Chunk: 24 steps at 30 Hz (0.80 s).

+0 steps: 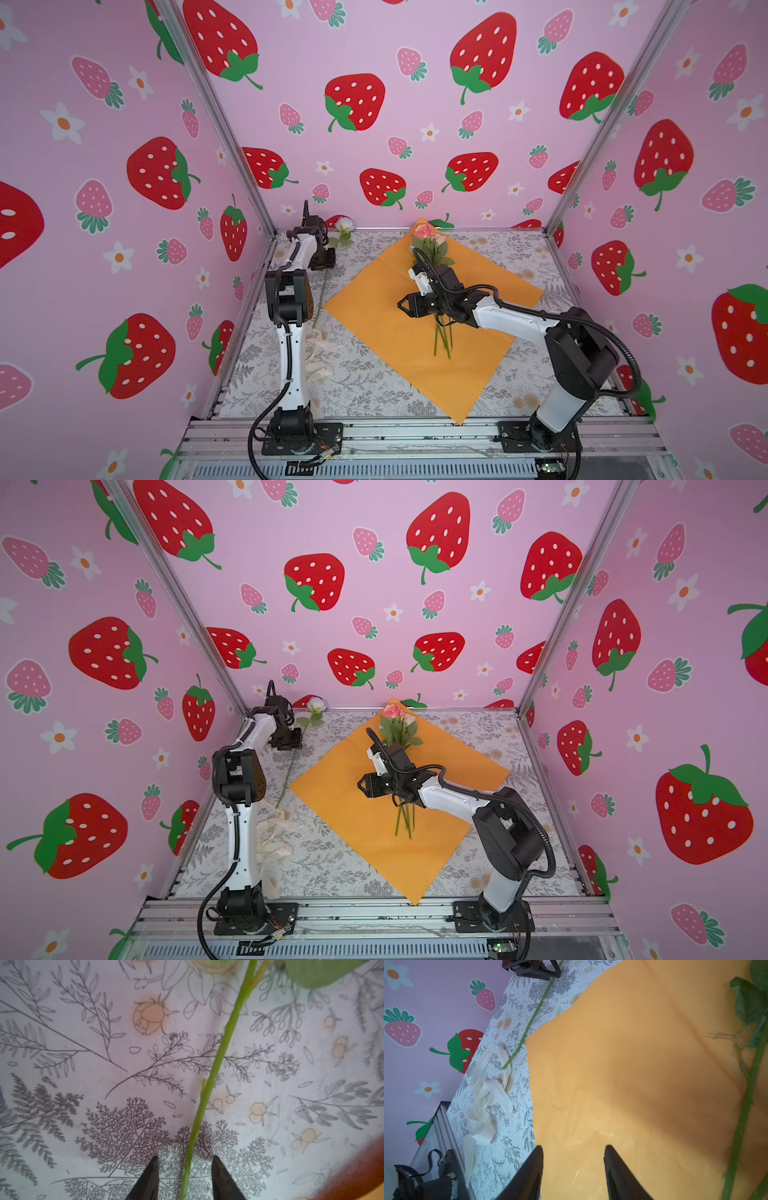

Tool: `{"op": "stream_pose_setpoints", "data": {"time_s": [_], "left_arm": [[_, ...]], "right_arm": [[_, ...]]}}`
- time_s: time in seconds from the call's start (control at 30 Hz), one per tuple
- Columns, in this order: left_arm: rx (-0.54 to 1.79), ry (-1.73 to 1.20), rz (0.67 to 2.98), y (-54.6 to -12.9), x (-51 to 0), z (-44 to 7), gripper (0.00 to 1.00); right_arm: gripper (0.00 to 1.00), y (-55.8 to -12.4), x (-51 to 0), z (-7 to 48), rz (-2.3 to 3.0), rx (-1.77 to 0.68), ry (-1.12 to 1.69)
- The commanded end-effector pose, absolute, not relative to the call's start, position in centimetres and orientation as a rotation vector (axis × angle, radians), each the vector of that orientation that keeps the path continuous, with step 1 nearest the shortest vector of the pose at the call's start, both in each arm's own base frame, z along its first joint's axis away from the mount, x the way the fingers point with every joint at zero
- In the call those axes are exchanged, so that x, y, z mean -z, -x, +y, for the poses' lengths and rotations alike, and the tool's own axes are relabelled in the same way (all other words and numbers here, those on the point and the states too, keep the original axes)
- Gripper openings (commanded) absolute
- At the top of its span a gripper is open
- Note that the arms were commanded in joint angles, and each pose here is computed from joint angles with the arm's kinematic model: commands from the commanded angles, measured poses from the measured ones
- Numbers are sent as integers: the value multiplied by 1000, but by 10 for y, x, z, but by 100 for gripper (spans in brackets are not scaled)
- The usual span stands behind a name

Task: Tie the bouquet of fake flowers
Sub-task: 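Return the left gripper to the last white rose and grasp its stem, then carry the white rose with the left gripper onto the sheet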

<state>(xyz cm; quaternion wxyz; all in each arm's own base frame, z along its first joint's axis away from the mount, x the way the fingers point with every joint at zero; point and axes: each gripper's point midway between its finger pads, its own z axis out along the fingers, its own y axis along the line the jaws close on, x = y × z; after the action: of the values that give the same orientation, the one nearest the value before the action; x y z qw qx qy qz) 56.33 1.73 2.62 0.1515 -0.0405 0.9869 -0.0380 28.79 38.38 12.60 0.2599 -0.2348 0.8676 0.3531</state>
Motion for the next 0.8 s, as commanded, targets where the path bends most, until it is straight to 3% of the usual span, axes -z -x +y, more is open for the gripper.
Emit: {"op": "stream_pose_setpoints", "data": {"time_s": [0.0,0.1,0.17,0.27,0.37,0.4,0.6,0.77], "left_arm": [[82,89,2878,-558,-18,22,39],[76,88,2896,-556,-12,22,32],[84,86,2913,-553,-8,20,20],[103,85,2925,-549,-10,17,10],[123,73,2911,-547,-23,11,7],[130,67,2901,-547,-30,8,1],[190,61,2814,-542,-91,-13,0],[610,165,2668,-523,-146,-67,0]], "right_arm": [[51,-287,-128,390,2341,-958,659],[51,-287,-128,388,2344,-942,664],[51,-288,-127,385,2347,-925,662],[51,-286,-131,380,2341,-913,654],[51,-286,-136,371,2334,-874,636],[51,-286,-139,367,2326,-860,627],[51,-285,-150,329,2308,-756,492],[51,-291,-148,261,2324,-694,196]]}}
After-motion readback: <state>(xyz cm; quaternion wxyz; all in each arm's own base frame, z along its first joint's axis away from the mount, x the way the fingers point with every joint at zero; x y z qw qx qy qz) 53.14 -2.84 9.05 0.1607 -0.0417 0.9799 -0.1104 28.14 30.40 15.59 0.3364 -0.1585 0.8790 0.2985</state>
